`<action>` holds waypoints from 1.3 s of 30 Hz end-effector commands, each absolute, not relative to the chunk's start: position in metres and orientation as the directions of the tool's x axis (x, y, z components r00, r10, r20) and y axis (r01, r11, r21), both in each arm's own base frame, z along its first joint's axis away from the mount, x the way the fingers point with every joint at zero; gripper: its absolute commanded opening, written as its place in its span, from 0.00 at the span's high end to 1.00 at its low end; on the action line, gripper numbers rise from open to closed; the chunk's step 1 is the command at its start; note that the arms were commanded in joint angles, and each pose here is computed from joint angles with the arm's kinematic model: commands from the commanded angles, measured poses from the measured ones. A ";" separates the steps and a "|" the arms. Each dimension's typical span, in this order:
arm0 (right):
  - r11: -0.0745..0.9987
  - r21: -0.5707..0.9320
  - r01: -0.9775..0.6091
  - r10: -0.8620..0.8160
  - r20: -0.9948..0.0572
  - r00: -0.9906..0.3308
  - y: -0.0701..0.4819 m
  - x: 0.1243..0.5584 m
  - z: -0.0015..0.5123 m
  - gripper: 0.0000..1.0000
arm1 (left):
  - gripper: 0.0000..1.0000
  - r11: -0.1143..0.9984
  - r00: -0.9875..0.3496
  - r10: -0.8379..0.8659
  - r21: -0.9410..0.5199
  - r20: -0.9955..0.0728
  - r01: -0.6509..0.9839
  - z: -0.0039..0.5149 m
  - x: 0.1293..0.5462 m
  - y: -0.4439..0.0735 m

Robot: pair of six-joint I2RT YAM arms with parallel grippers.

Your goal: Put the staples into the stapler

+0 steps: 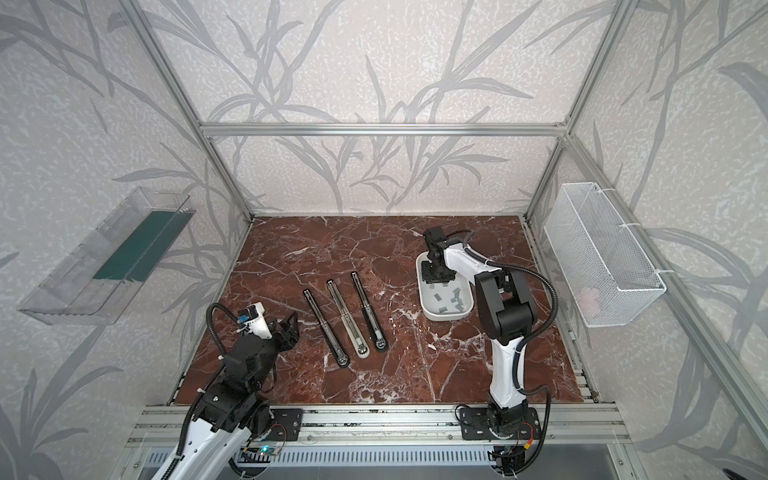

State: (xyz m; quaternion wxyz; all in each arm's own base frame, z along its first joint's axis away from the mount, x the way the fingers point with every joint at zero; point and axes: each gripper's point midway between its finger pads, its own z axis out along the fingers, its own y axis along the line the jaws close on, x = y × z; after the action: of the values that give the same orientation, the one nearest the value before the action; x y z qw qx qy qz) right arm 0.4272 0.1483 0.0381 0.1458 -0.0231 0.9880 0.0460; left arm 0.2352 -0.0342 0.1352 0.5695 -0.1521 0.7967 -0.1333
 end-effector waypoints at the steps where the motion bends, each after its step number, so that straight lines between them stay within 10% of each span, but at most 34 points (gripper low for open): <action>1: 0.997 0.064 -0.051 -0.032 -0.263 -0.964 0.148 0.426 0.035 0.68 | 0.31 0.919 -0.307 -0.394 -0.371 -0.866 -0.132 0.129 0.234 -0.027; 39: 0.997 0.000 -0.074 -0.073 -0.226 -0.971 0.154 0.421 0.015 0.86 | 0.30 0.919 -0.309 -0.394 -0.373 -0.866 -0.127 0.129 0.234 -0.028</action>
State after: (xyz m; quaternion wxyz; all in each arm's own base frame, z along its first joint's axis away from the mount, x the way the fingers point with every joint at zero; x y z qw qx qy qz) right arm 0.4262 0.1533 0.0204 0.1303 -0.0310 0.9909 0.0126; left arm 0.2352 -0.0335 0.1353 0.5699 -0.1532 0.7965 -0.1318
